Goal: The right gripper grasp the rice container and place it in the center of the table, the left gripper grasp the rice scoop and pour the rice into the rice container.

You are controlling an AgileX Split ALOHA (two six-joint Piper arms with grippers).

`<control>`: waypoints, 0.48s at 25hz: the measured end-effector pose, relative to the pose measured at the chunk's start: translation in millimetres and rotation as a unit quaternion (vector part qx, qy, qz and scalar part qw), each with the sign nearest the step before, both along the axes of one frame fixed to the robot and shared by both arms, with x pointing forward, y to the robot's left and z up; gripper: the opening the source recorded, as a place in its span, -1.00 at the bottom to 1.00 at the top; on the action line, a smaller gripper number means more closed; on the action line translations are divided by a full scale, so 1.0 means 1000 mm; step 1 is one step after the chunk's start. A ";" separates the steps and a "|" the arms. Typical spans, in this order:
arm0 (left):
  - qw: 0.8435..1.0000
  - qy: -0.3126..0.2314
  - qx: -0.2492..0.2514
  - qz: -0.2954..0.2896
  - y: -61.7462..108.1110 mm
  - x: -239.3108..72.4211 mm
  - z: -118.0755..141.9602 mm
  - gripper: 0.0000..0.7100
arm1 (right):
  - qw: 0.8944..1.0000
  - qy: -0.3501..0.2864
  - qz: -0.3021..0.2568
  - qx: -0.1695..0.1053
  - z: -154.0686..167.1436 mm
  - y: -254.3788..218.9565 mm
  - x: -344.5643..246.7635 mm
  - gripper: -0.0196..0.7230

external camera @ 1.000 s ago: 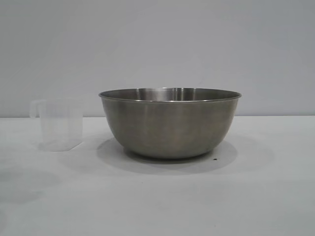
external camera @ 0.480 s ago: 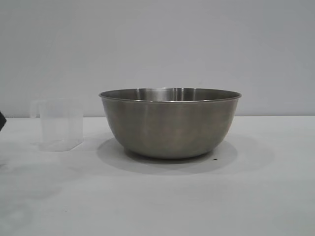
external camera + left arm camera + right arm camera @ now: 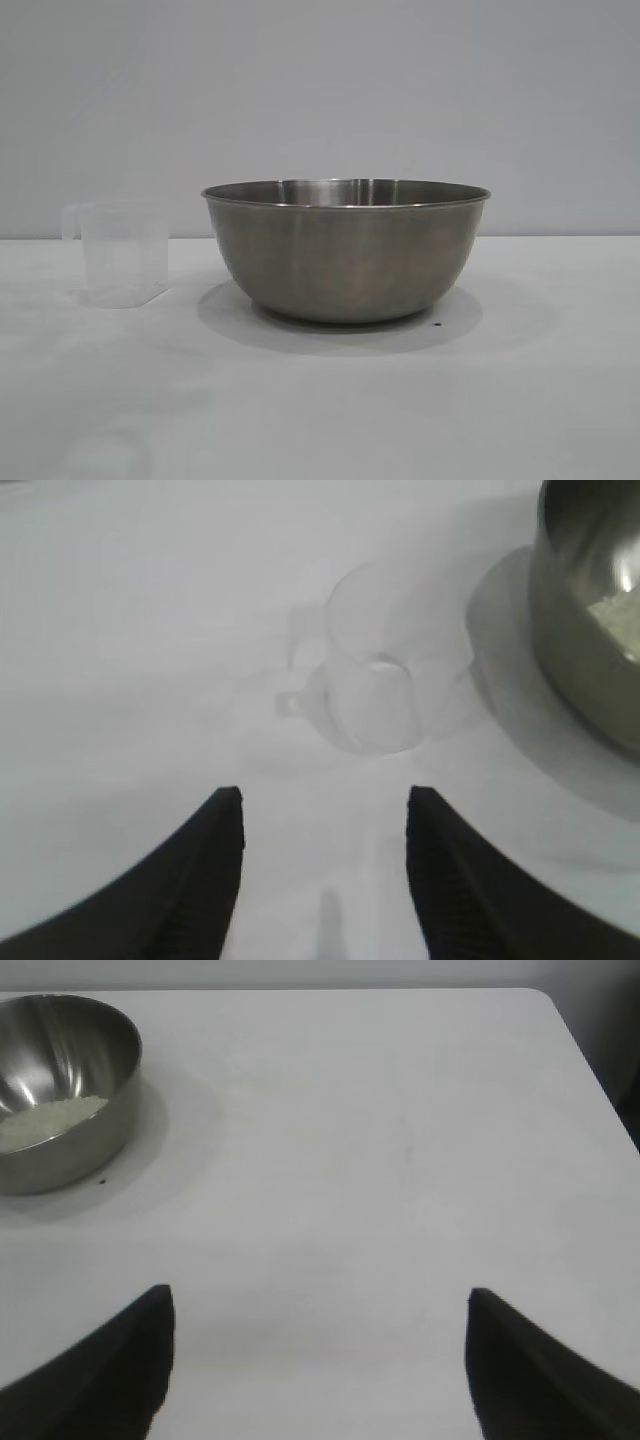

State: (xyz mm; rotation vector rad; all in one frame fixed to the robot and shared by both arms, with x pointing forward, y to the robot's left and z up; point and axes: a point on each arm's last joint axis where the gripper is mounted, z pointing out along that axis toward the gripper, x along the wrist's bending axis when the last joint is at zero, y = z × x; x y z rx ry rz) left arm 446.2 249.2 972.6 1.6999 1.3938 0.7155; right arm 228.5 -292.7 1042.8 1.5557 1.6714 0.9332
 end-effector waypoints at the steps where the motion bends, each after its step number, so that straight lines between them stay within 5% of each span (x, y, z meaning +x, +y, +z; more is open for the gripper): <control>1: 1.000 -0.002 0.002 -0.001 0.000 -0.001 0.007 -0.13 | 1.000 0.000 0.000 0.000 0.000 0.000 0.000 0.43; 12: 0.997 0.025 0.063 0.028 0.022 -0.052 0.071 -0.13 | 1.000 0.000 0.000 0.000 0.000 0.000 0.000 0.43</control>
